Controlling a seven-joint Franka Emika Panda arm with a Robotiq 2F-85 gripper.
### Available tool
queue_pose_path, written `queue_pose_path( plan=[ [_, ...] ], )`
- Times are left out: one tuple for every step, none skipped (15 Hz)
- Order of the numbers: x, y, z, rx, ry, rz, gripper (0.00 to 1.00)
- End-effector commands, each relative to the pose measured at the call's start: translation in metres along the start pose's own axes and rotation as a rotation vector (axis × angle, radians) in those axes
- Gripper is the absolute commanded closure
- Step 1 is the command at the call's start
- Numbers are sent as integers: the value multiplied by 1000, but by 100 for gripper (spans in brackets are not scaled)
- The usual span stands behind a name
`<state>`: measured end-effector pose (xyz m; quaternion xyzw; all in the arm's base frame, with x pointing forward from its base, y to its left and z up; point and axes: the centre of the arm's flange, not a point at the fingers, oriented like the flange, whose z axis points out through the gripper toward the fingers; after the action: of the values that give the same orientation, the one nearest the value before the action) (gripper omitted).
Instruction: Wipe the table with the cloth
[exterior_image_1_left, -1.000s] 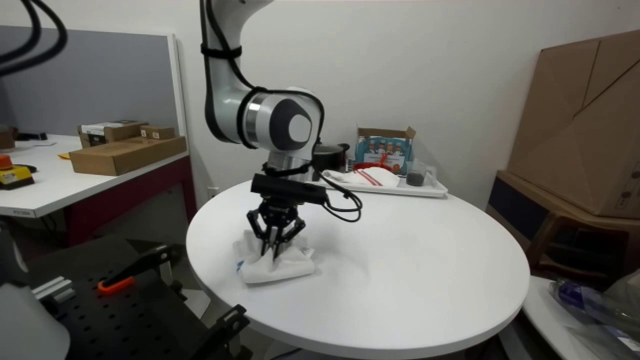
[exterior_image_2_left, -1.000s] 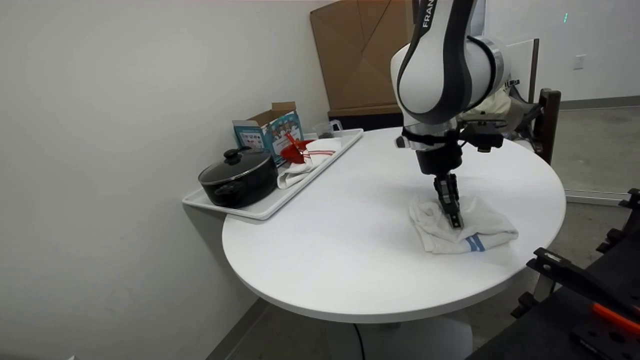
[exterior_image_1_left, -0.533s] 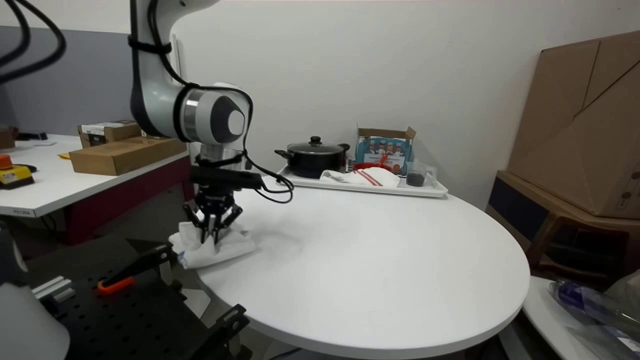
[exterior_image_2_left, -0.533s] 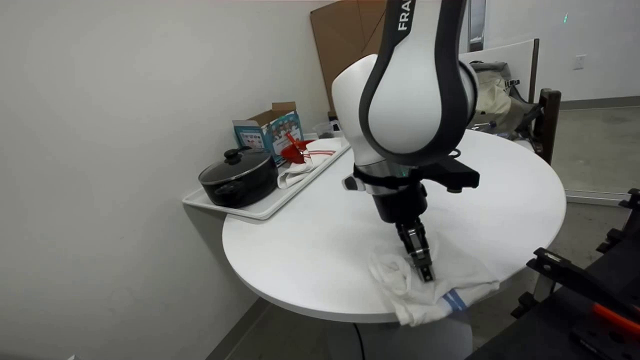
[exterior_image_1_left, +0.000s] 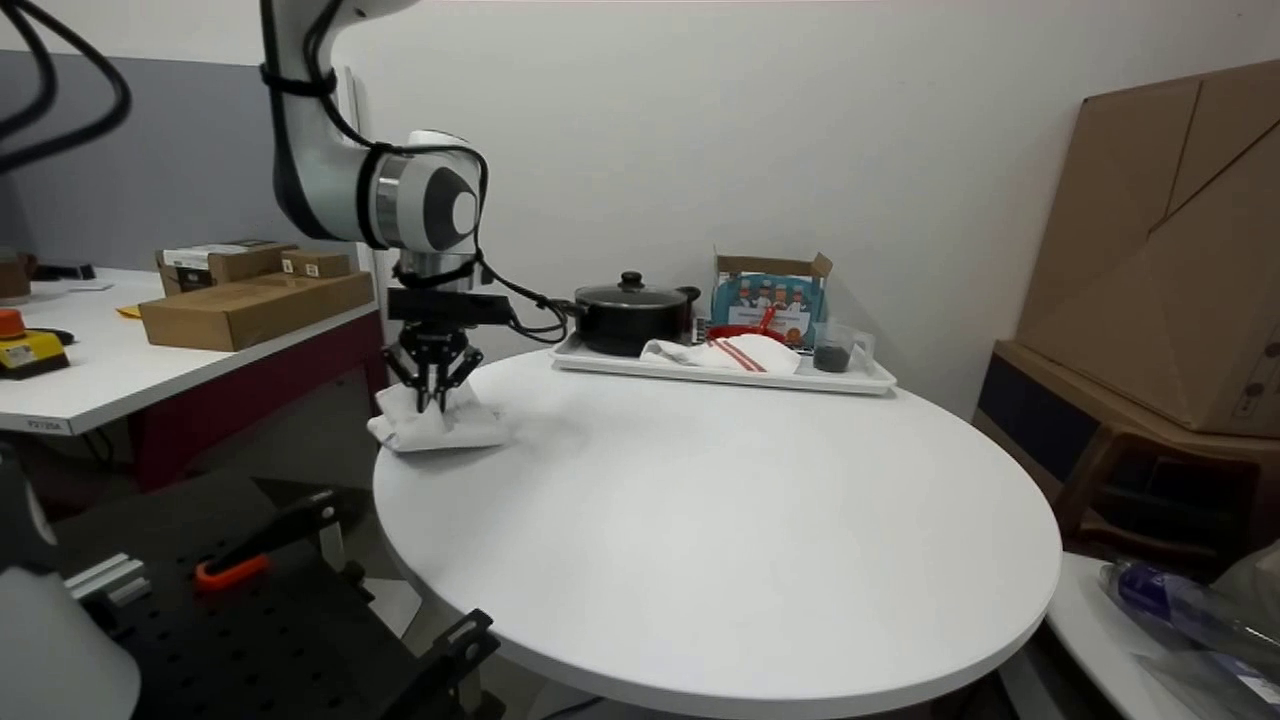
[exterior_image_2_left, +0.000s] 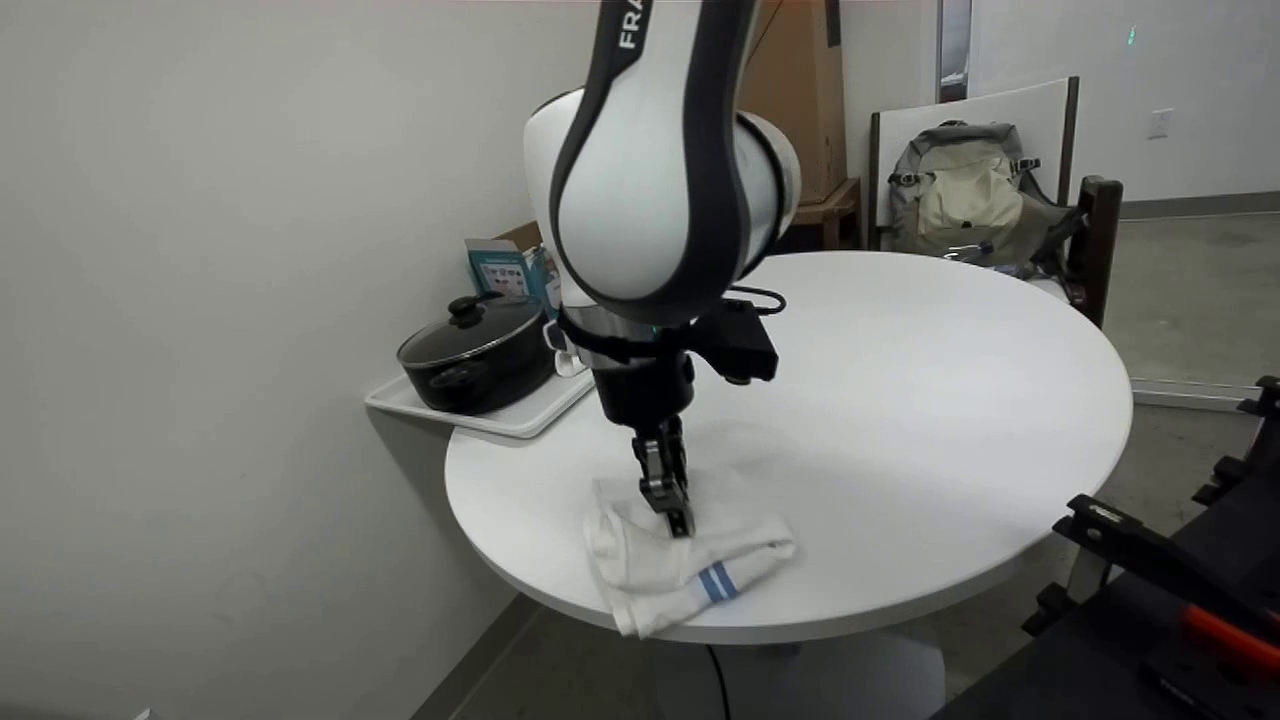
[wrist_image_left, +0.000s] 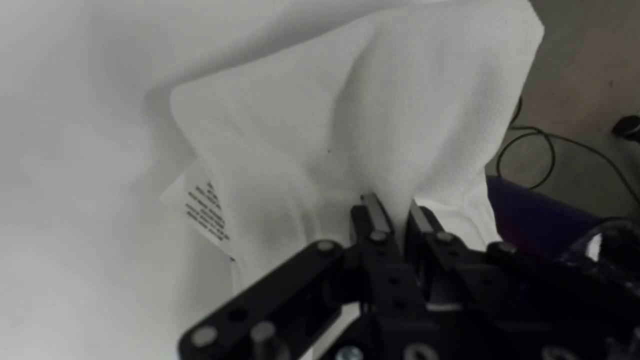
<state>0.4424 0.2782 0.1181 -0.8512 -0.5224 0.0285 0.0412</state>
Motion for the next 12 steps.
queue_pose_path(
  plan=[
    [14,77,-10,-29,43,121,97],
    [7,99,-10,-39,46,159,97],
    [-1,118,-9,-50,45,194,97],
    [-12,138,-3,-56,33,228,97],
    [-25,155,4,-59,18,261,97],
    [-38,168,11,-60,-1,292,97],
    [-54,178,25,-56,-22,323,97],
    [-69,189,35,-49,-43,354,97],
    [-87,200,45,-41,-62,387,97],
    [-94,207,41,-40,-65,415,97],
    [-107,217,40,-41,-76,445,97],
    [-121,226,39,-43,-79,475,97]
  ],
)
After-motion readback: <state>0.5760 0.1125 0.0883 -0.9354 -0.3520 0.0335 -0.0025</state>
